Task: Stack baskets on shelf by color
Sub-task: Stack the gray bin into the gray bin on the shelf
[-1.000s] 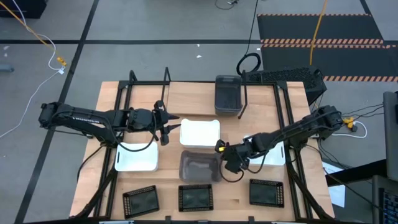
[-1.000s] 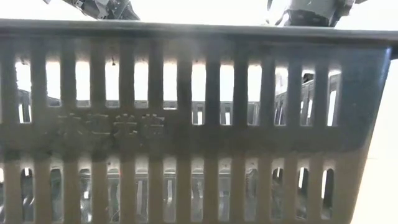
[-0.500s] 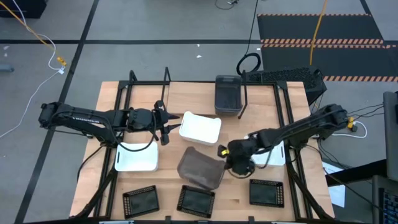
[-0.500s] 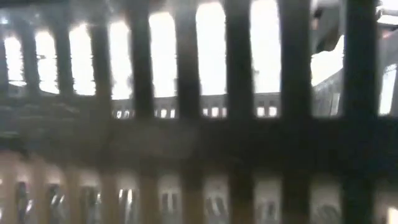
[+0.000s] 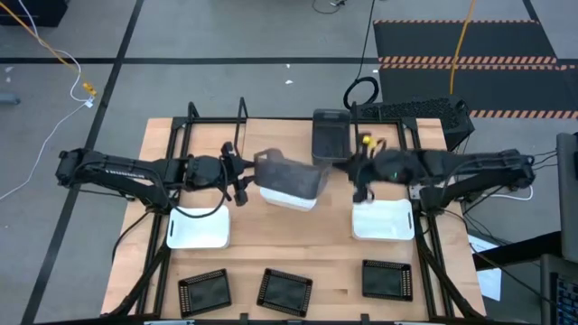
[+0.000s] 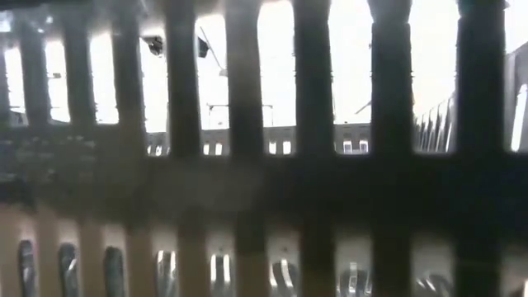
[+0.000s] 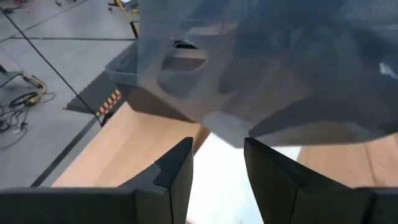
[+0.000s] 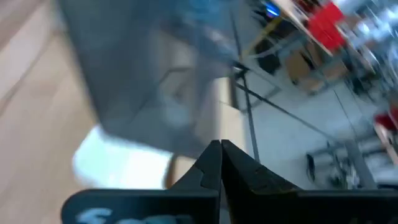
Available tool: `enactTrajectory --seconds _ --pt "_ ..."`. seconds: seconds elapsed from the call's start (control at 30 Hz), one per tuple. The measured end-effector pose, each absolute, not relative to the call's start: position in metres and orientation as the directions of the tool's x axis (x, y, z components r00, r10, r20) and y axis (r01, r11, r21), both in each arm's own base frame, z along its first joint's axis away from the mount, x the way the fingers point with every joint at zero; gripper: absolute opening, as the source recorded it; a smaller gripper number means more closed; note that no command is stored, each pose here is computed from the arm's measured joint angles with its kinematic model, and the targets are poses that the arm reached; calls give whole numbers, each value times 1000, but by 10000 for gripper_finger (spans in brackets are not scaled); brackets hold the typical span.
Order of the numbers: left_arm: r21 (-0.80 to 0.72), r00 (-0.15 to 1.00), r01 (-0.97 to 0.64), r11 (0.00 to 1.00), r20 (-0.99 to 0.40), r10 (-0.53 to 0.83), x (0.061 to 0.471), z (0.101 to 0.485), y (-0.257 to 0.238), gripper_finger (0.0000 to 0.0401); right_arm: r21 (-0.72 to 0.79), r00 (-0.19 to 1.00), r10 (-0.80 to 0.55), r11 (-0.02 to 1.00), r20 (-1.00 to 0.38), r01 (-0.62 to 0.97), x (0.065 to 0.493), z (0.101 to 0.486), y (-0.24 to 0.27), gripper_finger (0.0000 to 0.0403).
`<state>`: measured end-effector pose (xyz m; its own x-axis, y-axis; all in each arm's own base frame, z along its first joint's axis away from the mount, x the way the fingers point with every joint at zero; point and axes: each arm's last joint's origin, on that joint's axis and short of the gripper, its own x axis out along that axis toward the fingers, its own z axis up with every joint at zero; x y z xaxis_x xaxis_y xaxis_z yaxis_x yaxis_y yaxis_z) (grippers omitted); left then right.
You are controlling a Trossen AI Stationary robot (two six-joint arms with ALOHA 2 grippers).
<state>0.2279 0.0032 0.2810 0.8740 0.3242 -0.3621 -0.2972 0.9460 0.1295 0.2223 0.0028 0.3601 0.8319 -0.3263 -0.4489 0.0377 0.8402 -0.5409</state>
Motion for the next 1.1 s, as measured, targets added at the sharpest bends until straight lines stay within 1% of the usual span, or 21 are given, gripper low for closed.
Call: enactTrajectory --seconds 0.13,0.23,0.3,0.37,0.43,0.6,0.67,0.73,0.83,0.9,1.0,1.1 --pt "122 866 -320 939 -363 343 228 281 7 147 -509 791 -392 853 -469 120 220 384 -19 2" --pt "117 845 -366 923 -375 382 227 279 10 147 -520 755 -408 848 -513 104 218 390 -27 2" --pt "124 818 -405 906 -394 419 225 277 13 147 -500 767 -367 863 -526 70 217 391 -28 2" --pt "131 797 -431 893 -408 445 224 275 16 147 -443 786 -276 897 -553 4 217 390 -28 1" --pt "135 788 -438 889 -418 452 223 274 17 147 -377 792 -189 925 -581 -56 221 386 -26 1" --pt "136 784 -444 885 -419 458 223 274 18 147 -247 786 -41 958 -616 -144 235 376 -23 1" --pt "138 786 -443 886 -415 458 223 274 18 147 -237 768 -20 956 -640 -172 246 365 -23 7" --pt "141 789 -442 886 -410 458 223 275 18 147 -260 716 -13 936 -698 -237 260 344 -23 23" --pt "141 788 -442 886 -410 458 223 275 18 147 -280 626 -15 903 -780 -326 283 308 -25 56" --pt "143 786 -441 886 -415 458 223 275 18 147 -303 564 -55 884 -824 -356 297 287 -28 80" --pt "140 785 -440 887 -421 455 223 274 17 147 -331 470 -100 835 -877 -439 313 259 -31 115" --pt "141 784 -439 887 -423 455 223 274 17 147 -326 406 -95 769 -909 -550 320 242 -32 137"
